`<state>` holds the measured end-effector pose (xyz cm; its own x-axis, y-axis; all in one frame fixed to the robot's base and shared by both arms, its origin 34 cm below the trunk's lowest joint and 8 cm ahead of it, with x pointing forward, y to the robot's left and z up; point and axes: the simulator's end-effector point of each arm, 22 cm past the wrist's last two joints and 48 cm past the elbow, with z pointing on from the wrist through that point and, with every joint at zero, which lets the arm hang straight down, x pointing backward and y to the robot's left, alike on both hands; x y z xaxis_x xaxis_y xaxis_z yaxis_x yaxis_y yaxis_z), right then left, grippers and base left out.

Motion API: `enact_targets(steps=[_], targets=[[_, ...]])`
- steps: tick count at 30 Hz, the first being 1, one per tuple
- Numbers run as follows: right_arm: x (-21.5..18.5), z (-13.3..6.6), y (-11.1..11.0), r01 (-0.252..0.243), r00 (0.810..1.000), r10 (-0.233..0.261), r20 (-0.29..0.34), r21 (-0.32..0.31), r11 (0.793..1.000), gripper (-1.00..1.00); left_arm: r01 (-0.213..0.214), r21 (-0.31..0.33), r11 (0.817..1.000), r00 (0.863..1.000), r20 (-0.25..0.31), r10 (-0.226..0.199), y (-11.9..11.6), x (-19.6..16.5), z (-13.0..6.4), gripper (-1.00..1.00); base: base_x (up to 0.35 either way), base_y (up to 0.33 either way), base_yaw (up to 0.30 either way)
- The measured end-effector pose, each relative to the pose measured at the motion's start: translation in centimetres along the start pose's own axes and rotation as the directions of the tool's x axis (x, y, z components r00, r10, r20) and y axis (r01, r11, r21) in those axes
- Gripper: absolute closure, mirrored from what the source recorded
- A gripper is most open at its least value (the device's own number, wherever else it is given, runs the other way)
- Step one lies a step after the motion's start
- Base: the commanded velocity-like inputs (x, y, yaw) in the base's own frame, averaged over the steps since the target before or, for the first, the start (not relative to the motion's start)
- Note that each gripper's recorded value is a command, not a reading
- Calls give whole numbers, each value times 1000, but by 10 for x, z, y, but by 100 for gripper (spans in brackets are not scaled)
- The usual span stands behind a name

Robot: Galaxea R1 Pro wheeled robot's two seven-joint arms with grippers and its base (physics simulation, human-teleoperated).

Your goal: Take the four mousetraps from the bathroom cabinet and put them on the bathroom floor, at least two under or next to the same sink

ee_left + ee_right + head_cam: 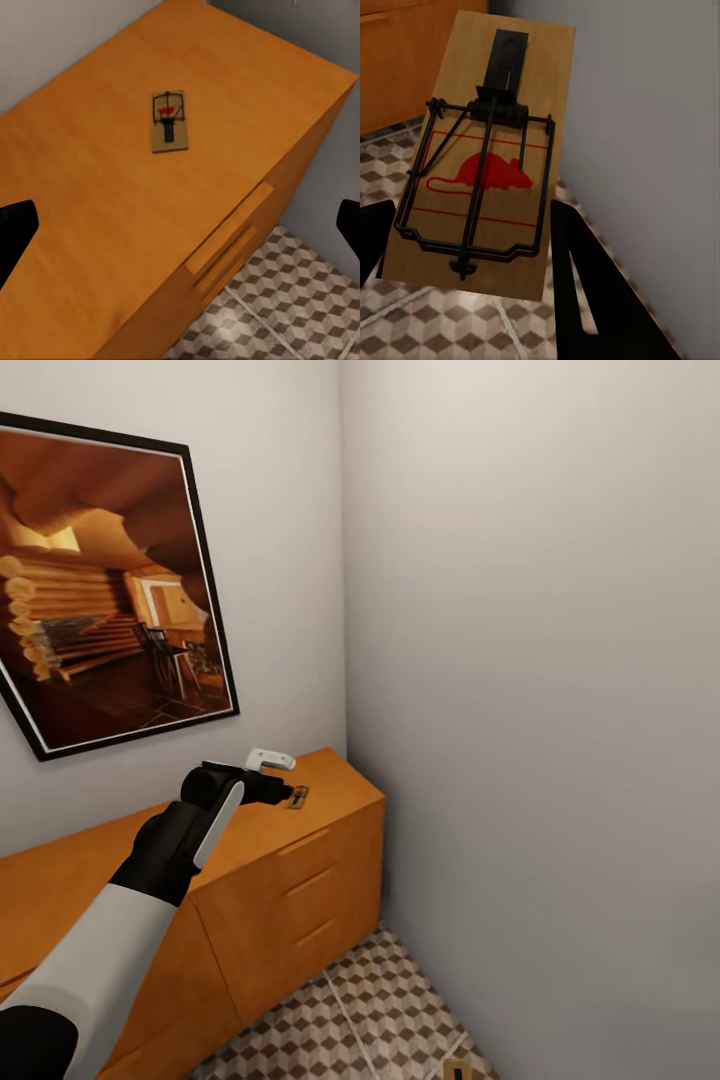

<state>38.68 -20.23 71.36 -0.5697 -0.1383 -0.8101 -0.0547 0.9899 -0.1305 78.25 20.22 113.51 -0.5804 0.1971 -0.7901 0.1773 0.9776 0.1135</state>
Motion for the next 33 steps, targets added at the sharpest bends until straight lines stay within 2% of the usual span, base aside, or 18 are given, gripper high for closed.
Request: enact_targets(steps=[17, 26, 33], targets=[[0, 0, 0, -1, 1000, 1, 0, 0, 1000, 100, 1, -1, 1000, 1000, -10, -1, 0, 4, 3, -100, 179, -140, 0], [0, 0, 0, 0, 1000, 0, -1, 0, 1000, 100, 6, -4, 1000, 999, -47, -6, 2, 17, 11, -100, 13, 6, 0], [0, 0, 0, 0, 1000, 0, -1, 0, 1000, 100, 7, -4, 1000, 999, -53, -7, 3, 20, 12, -100, 1, 174, 0]])
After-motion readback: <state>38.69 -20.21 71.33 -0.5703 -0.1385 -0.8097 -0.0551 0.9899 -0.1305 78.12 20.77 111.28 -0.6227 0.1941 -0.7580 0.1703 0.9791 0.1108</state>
